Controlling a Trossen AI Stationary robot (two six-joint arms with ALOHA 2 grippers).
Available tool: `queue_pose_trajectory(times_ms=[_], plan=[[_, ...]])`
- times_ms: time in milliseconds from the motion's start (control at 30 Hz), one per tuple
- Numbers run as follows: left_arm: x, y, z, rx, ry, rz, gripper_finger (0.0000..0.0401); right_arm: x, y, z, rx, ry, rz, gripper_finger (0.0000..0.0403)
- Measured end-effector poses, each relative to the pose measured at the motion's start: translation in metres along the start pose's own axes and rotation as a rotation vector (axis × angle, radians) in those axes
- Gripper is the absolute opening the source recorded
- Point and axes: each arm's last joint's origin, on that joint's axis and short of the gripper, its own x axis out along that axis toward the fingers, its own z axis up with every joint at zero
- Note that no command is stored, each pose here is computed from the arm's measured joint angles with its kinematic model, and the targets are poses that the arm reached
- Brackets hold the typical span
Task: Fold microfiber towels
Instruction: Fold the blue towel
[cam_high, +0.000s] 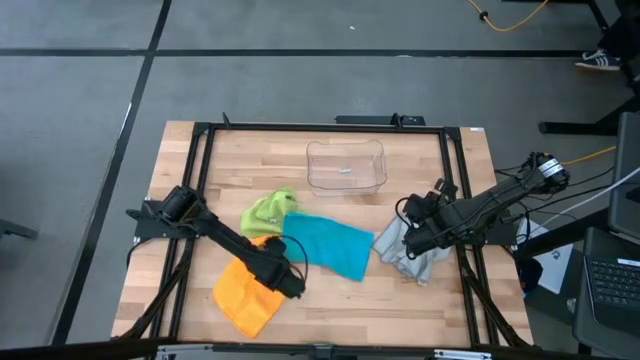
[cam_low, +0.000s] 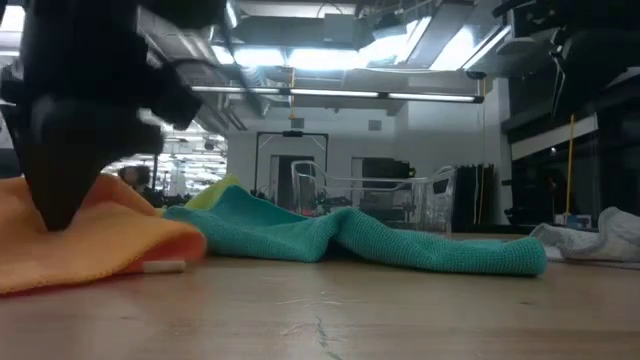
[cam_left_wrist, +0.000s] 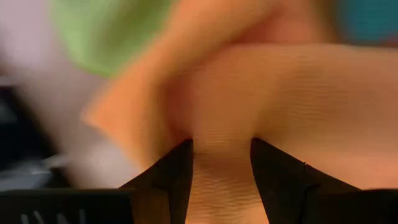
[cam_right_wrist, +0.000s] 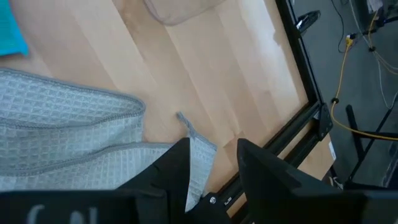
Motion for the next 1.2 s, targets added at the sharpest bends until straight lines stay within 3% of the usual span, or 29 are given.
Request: queue_pose_trajectory(times_ms=[233, 367, 500, 667, 800, 933, 1067, 1200], plan=[[0.022, 0.041, 0.045, 0.11, 0.014, 0.335, 0.0153, 0.0, 0.0, 0.0, 0.003, -0.003, 0.002, 0.0136], [0.03, 0.064, 0.078, 0.191, -0.064, 0.429, 0.0153, 0.0, 0.002, 0.001, 0.012, -0.011, 0.013, 0.0136], [0.039, 0.087, 0.109, 0.161, -0.166, 0.533, 0.0153, 0.0, 0.002, 0.001, 0.013, -0.012, 0.014, 0.0136], [0.036, 0.114, 0.133, 0.097, -0.107, 0.515, 0.0153, 0.0, 0.002, 0.001, 0.013, -0.011, 0.013, 0.0136], [0.011, 0.138, 0.133, -0.044, -0.17, 0.413, 0.0153, 0.0, 0.002, 0.001, 0.012, -0.012, 0.013, 0.0136], [-0.022, 0.142, 0.115, -0.247, -0.233, 0.131, 0.0153, 0.0, 0.002, 0.001, 0.013, -0.012, 0.013, 0.0136], [-0.051, 0.116, 0.096, -0.275, -0.399, -0.239, 0.0153, 0.0, 0.001, 0.0, -0.004, -0.005, 0.003, 0.0136], [-0.077, 0.075, 0.081, -0.17, -0.622, -0.535, 0.0153, -0.001, -0.004, -0.002, 0.009, 0.013, -0.026, 0.0136]])
